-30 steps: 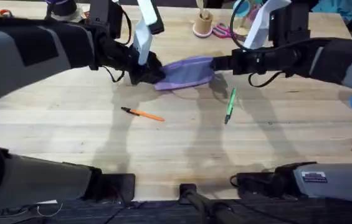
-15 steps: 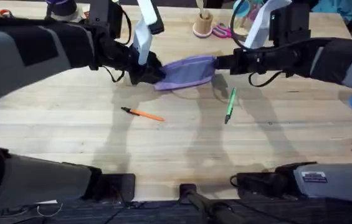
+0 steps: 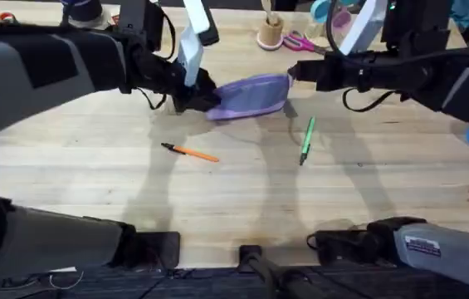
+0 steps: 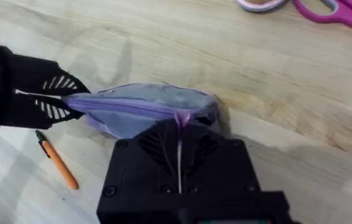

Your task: Unzip the bag, pick up the pens from the table one at a time and place them inside, then zip the bag closed.

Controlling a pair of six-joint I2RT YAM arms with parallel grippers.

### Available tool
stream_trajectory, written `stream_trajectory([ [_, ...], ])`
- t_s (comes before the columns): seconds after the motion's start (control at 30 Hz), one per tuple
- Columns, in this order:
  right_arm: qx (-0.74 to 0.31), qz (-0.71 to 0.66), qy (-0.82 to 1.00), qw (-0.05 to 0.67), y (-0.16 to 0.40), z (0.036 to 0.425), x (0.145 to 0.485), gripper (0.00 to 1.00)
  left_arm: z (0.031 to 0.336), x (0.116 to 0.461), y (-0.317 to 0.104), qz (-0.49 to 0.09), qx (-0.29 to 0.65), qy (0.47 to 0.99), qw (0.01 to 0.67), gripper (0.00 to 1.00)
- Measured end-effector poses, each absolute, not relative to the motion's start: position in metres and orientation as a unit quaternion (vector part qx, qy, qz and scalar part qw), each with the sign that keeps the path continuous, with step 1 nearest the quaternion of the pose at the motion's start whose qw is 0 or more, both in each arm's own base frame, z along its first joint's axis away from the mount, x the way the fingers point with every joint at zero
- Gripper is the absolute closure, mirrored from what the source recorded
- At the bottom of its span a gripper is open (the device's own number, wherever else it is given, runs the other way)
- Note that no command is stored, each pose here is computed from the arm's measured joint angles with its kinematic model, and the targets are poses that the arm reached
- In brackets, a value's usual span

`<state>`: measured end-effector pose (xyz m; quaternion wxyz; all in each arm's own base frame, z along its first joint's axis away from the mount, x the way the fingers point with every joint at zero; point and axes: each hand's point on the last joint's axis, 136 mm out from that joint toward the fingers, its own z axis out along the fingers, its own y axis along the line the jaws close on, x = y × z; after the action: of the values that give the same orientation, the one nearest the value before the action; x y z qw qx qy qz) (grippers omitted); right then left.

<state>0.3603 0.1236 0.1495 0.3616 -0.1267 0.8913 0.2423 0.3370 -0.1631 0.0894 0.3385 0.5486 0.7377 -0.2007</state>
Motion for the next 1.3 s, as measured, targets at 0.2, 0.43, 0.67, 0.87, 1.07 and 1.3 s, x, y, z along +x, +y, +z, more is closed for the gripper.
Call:
stream_trajectory([
  [0.2, -0.136, 0.25, 0.889, 0.359, 0.131, 0.15, 0.357, 0.971, 0.089, 0.337, -0.163, -0.201, 0.549, 0.738, 0.339, 0.957],
  [0.43, -0.168, 0.262, 0.882, 0.354, 0.156, 0.151, 0.35, 0.971, 0.089, 0.337, -0.163, -0.2, 0.549, 0.738, 0.338, 0.957],
  [0.67, -0.207, 0.286, 0.861, 0.367, 0.197, 0.152, 0.351, 0.971, 0.089, 0.337, -0.163, -0.2, 0.548, 0.738, 0.338, 0.957],
  [0.87, -0.218, 0.314, 0.849, 0.365, 0.233, 0.146, 0.351, 0.971, 0.088, 0.338, -0.16, -0.197, 0.547, 0.741, 0.336, 0.958],
  [1.07, -0.223, 0.343, 0.837, 0.363, 0.263, 0.142, 0.348, 0.971, 0.087, 0.339, -0.157, -0.191, 0.544, 0.745, 0.335, 0.957],
  [1.3, -0.239, 0.383, 0.82, 0.353, 0.292, 0.144, 0.336, 0.97, 0.086, 0.339, -0.155, -0.189, 0.543, 0.747, 0.333, 0.957],
])
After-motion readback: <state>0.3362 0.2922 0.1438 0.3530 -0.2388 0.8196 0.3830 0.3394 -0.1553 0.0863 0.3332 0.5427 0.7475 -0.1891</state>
